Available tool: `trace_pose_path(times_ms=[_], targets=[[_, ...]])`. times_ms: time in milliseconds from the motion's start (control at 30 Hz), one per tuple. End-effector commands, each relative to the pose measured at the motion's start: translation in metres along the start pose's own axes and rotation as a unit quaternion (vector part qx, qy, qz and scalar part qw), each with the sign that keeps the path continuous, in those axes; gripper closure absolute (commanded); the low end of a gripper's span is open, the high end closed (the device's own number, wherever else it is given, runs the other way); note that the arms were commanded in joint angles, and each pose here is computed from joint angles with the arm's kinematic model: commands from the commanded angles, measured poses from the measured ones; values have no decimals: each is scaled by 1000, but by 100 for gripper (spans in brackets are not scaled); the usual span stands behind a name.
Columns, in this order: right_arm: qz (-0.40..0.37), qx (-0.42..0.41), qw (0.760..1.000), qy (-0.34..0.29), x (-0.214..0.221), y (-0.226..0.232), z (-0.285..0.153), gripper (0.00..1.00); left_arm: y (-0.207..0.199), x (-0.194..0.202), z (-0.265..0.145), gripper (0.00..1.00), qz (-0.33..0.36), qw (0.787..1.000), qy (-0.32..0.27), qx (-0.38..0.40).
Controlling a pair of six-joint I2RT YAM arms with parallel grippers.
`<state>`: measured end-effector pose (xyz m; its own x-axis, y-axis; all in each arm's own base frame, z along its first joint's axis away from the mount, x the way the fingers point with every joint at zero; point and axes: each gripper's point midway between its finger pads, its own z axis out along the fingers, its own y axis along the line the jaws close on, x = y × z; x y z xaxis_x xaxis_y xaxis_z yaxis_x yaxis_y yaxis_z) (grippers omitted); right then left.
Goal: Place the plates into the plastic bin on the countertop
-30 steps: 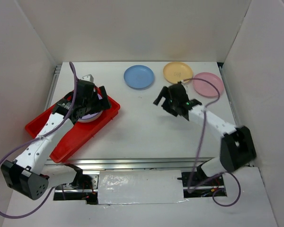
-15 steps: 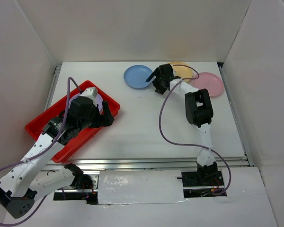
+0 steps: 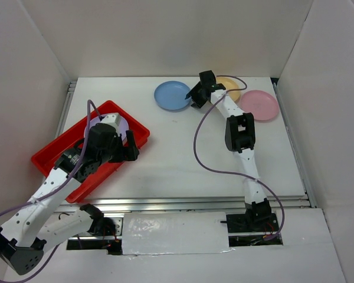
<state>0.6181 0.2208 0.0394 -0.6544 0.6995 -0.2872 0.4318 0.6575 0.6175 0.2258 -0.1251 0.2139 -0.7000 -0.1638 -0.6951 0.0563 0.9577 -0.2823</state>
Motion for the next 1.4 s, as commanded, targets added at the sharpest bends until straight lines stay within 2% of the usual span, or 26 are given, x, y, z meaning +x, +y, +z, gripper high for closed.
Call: trace_pose_path(times_ms=[0, 167, 267, 333, 367, 400, 433, 467, 500, 533, 567, 633, 667, 700, 767, 900, 1033, 1100, 1233, 1300, 1333, 1367], targets=[[-25, 56, 998, 12, 13, -16, -12, 46, 2, -13, -7, 1, 6, 1000, -25, 3], [-43, 69, 997, 9, 20, -23, -13, 82, 12, -13, -8, 1, 1, 999, -30, -13], [-54, 66, 996, 0, 21, -14, -32, 100, 17, -13, -3, 1, -4, 999, -26, -23], [-83, 102, 991, -30, 24, -21, -48, 100, 19, -15, -1, 1, -10, 999, -27, -29], [-101, 97, 987, -73, 12, 1, -85, 100, 18, -18, -1, 1, -11, 999, -28, -27], [-131, 118, 979, -102, 13, 0, -103, 100, 17, -22, -1, 1, -11, 999, -33, -26], [-172, 163, 963, -126, 32, -15, -115, 100, 15, -29, -2, 1, -11, 999, -40, -26], [-186, 146, 959, -153, 31, 5, -159, 100, 13, -33, -2, 1, -11, 999, -44, -26], [-207, 152, 953, -159, 42, 3, -177, 100, 12, -39, -1, 1, -8, 998, -50, -25], [-237, 174, 945, -142, 73, -19, -183, 100, 11, -49, 1, 1, -12, 998, -52, -29], [-233, 133, 951, -155, 76, -2, -221, 100, 9, -52, 3, 1, -13, 999, -46, -22], [-251, 96, 956, -118, 109, -23, -230, 100, 8, -61, 11, 1, -14, 999, -37, -21], [-253, -2, 963, -88, 130, 4, -266, 100, 2, -63, 13, 1, -11, 1000, -27, -6], [-260, -22, 964, -54, 151, -15, -266, 100, 3, -65, 15, 1, -13, 1000, -24, -6], [-265, -135, 955, -18, 173, 12, -304, 100, -1, -71, 21, 1, -11, 1000, -16, 1], [-279, -205, 938, 24, 201, 19, -339, 100, -13, -79, 24, 3, -19, 999, -10, 34], [-285, -229, 930, 36, 214, 29, -354, 100, -18, -83, 19, 19, -25, 999, -13, 37], [-290, -239, 926, 44, 222, 33, -359, 100, -19, -83, 17, 32, -27, 999, -15, 39], [-287, -252, 923, 52, 227, 43, -359, 100, -24, -84, 13, 49, -27, 998, -16, 45], [-283, -252, 924, 49, 225, 46, -360, 100, -27, -82, 11, 76, -25, 999, -10, 47], [-279, -246, 927, 40, 222, 46, -359, 100, -21, -84, 12, 98, -25, 999, -16, 27], [-277, -242, 929, 35, 220, 45, -359, 100, -19, -85, 12, 100, -27, 999, -17, 21]])
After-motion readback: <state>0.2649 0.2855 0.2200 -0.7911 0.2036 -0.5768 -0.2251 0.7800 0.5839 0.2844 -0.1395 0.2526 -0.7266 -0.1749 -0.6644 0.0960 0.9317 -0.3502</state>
